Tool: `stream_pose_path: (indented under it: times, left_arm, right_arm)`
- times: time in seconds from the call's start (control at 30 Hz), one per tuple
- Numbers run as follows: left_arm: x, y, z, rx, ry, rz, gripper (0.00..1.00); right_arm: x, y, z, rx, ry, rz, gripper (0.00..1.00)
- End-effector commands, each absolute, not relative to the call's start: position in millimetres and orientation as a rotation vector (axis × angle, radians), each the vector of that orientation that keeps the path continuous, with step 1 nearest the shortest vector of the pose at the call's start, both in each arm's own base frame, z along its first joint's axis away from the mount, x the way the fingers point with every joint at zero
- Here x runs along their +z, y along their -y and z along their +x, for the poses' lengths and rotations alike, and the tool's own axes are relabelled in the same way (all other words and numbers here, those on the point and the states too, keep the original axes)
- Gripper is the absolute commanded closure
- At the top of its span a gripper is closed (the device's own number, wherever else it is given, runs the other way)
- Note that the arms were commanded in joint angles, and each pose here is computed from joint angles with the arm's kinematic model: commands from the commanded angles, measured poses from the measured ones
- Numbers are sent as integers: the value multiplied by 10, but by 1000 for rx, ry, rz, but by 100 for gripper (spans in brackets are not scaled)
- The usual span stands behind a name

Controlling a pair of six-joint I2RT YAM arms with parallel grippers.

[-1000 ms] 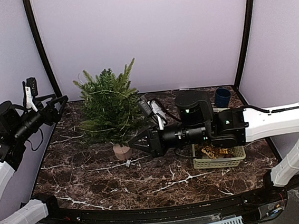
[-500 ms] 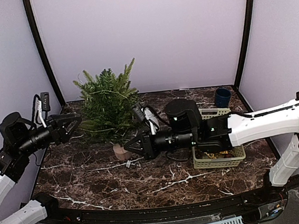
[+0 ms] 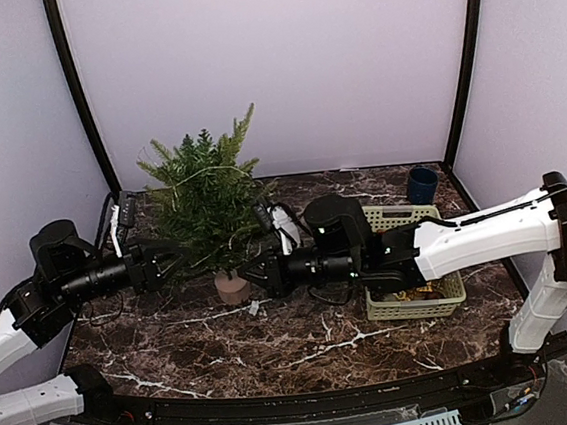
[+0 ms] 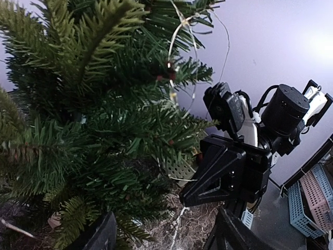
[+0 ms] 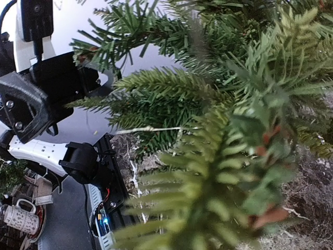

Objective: Decorate the small christmas tree

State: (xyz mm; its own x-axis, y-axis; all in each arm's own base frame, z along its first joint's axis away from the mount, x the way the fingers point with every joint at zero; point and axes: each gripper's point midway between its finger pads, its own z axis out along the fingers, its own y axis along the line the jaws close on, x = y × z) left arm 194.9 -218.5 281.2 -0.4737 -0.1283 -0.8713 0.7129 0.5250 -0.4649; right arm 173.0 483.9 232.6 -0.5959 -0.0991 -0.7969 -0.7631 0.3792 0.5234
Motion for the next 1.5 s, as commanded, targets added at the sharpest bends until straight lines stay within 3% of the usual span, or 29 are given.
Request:
stream_pose_path:
  times: [0.0,1.1,1.47]
  left_arm:
    - [2805,2286,1975,-1079,-1791,478,32]
    - [3034,2172,1961,-1018,-1775,447,31]
    - [3269,1751,1945,-799,-1857,355,29]
  right_arm:
    - [2312,-4809,1858,1206,-1921,-713,100]
    - [2198,-4969,1631,1332,-1912,-768,100]
    - [2493,-4705,1583,1339,-1857,-706,100]
